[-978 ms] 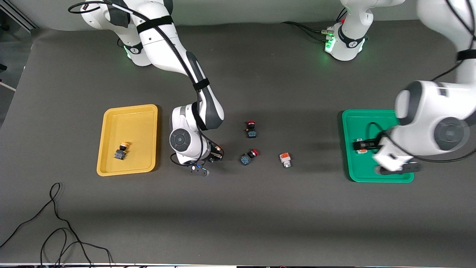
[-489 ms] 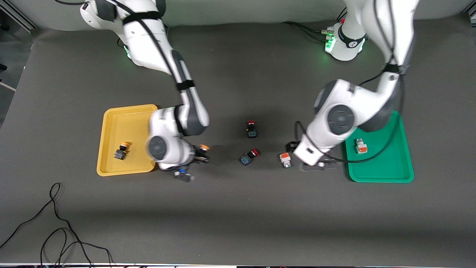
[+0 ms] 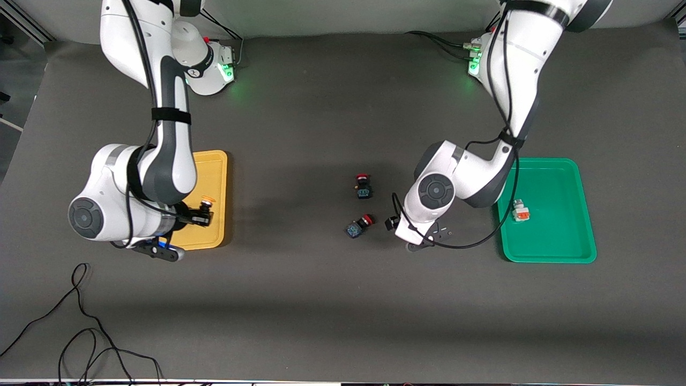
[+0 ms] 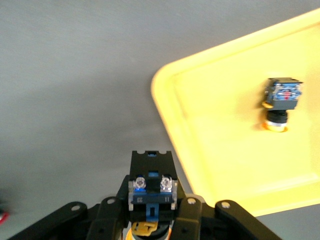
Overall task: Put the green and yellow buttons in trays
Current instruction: 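Place the yellow button in the yellow tray while the left gripper carries green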
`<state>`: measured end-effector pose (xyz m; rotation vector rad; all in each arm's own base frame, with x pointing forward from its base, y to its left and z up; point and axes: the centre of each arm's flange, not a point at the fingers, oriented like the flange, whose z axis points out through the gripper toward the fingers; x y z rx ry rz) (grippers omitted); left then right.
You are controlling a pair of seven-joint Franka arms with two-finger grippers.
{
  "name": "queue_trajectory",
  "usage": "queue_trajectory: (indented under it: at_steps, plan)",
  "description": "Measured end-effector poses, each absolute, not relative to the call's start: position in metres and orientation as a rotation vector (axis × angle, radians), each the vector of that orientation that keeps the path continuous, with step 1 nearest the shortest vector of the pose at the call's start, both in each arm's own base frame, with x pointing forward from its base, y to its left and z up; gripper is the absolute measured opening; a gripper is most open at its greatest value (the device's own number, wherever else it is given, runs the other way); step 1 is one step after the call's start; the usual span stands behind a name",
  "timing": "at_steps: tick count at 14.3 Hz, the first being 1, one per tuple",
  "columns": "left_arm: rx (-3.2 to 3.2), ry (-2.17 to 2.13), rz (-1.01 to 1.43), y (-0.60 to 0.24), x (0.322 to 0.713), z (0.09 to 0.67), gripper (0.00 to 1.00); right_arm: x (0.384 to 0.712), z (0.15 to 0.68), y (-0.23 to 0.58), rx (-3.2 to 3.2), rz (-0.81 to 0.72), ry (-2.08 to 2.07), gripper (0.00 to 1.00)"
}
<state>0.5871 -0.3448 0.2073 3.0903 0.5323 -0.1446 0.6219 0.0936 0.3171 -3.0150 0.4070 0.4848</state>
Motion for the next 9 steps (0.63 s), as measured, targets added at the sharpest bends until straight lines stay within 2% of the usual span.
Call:
queue_trajectory:
  at_steps: [3, 5, 7, 8, 9]
  plan:
    - [3.104, 0.523, -0.119, -0.341, 0.59, 0.186, 1.0, 0.596, 0.258, 0.06, -3.08, 0.389, 0.327, 0.33]
    - [3.116, 0.504, -0.097, -0.34, 0.591, 0.184, 0.95, 0.576, 0.227, 0.044, -3.122, 0.355, 0.278, 0.33]
    - [3.143, 0.467, -0.07, -0.339, 0.591, 0.184, 0.81, 0.563, 0.211, 0.036, -3.131, 0.338, 0.254, 0.33]
    - [3.15, 0.455, -0.065, -0.339, 0.591, 0.183, 0.65, 0.561, 0.208, 0.035, -3.129, 0.336, 0.25, 0.33]
    - [3.155, 0.444, -0.064, -0.339, 0.591, 0.182, 0.55, 0.56, 0.208, 0.036, -3.128, 0.333, 0.248, 0.39]
